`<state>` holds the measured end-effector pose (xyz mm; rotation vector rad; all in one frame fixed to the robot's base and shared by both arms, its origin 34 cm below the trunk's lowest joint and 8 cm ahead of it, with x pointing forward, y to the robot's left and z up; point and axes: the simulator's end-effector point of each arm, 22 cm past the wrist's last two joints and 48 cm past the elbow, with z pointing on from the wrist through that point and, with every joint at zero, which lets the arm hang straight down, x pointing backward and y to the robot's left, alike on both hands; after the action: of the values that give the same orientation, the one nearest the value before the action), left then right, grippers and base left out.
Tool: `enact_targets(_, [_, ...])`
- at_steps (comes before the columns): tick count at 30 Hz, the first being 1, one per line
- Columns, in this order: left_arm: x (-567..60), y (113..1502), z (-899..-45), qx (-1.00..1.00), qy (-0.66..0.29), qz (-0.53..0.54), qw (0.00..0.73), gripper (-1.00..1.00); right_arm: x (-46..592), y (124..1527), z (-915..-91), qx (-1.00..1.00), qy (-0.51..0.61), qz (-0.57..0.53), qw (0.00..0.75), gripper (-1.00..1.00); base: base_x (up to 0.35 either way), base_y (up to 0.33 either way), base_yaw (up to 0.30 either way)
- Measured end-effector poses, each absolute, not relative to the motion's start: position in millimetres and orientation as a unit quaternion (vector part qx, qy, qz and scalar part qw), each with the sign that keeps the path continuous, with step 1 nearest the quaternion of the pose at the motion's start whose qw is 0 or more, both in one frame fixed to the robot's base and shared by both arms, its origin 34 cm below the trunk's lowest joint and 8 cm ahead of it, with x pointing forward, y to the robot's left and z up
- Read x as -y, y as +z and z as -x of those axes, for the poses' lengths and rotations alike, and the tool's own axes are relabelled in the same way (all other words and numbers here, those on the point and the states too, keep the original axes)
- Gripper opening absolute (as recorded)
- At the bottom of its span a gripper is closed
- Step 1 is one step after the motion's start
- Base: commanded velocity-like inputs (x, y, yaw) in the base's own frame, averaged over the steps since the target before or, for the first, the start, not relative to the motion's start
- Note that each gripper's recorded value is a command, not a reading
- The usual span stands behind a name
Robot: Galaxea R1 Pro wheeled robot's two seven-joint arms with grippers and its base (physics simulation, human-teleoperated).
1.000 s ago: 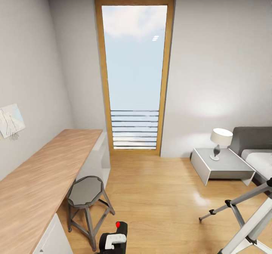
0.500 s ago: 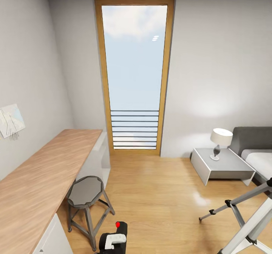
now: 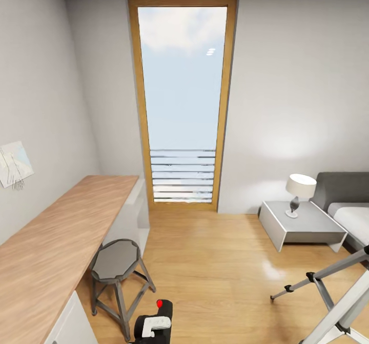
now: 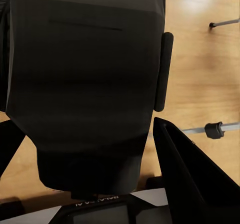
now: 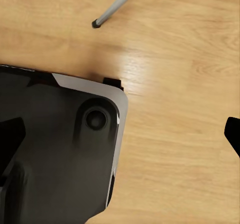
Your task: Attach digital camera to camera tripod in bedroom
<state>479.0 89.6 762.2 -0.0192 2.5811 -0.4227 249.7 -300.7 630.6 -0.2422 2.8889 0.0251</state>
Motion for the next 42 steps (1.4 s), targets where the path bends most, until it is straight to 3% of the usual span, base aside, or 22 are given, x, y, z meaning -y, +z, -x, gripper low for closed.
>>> enact_targets(7, [-90.3, 761.0, -477.9, -0.953, -0.156, 0.008, 0.26, -1.0, 300.9, 630.7, -249.6, -0.989, 0.008, 0.083, 0.121, 1.0, 0.255, 0.052, 0.0])
enact_targets(17, [-90.7, 758.5, -475.7, -0.954, -0.154, 0.007, 0.256, -1.0, 301.4, 630.5, -249.7, -0.989, 0.007, 0.082, 0.121, 1.0, 0.034, 0.007, -0.037])
enact_targets(42, [-90.1, 758.3, -475.2, -0.955, -0.154, 0.007, 0.255, -1.0, 301.5, 630.4, -249.5, -0.989, 0.007, 0.082, 0.12, 1.0, 0.001, 0.0, -0.268])
